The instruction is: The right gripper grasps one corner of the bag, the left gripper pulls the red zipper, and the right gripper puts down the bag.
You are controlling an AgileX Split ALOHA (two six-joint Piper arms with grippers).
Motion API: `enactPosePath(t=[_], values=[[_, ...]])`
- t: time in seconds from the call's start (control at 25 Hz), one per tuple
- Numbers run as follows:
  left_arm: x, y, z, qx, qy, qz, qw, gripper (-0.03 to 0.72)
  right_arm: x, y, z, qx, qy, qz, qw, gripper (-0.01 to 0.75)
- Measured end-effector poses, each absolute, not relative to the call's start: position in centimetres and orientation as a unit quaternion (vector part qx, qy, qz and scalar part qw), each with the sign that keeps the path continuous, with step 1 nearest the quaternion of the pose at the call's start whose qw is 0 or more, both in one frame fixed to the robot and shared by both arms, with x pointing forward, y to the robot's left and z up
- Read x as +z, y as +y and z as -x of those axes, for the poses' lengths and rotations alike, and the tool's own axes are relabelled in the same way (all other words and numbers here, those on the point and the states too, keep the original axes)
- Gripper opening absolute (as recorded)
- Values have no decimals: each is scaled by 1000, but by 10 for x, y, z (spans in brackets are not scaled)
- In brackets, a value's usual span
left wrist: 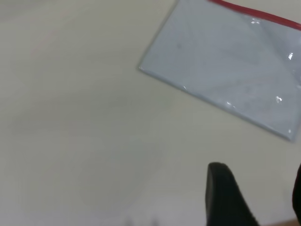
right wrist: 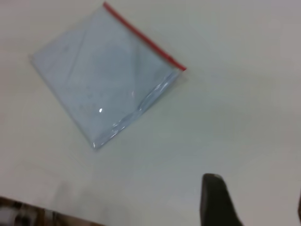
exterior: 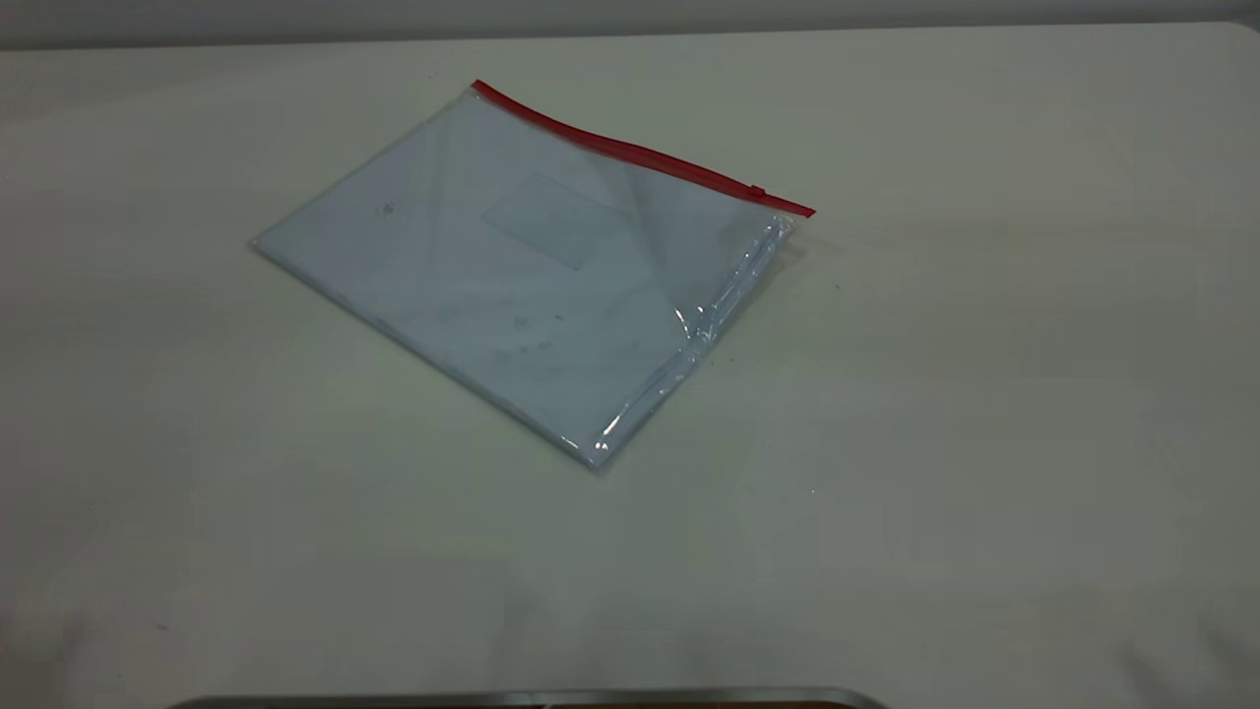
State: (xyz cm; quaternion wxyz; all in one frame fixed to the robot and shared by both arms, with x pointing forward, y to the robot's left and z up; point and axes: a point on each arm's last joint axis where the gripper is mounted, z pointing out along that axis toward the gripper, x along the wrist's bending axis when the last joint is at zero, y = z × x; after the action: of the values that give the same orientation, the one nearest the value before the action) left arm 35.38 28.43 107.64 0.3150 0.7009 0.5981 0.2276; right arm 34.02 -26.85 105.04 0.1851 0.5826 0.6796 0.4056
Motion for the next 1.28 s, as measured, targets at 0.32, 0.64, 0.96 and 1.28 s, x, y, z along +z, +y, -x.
enactPosePath(t=[0.32,0.64,0.96,1.28], values=[[1060,276,-454,186,577,-738,297,512,984,-259,-442,397,691,-599,75,499],[1033,268,-505,145,575,-747,301,517,886,-220,-519,349,726,-592,16,499],[1025,266,-515,134,574,-748,305,517,808,-192,-591,367,715,-591,-66,499],[1025,266,-515,135,573,-749,305,517,762,-181,-637,388,700,-594,-80,499]])
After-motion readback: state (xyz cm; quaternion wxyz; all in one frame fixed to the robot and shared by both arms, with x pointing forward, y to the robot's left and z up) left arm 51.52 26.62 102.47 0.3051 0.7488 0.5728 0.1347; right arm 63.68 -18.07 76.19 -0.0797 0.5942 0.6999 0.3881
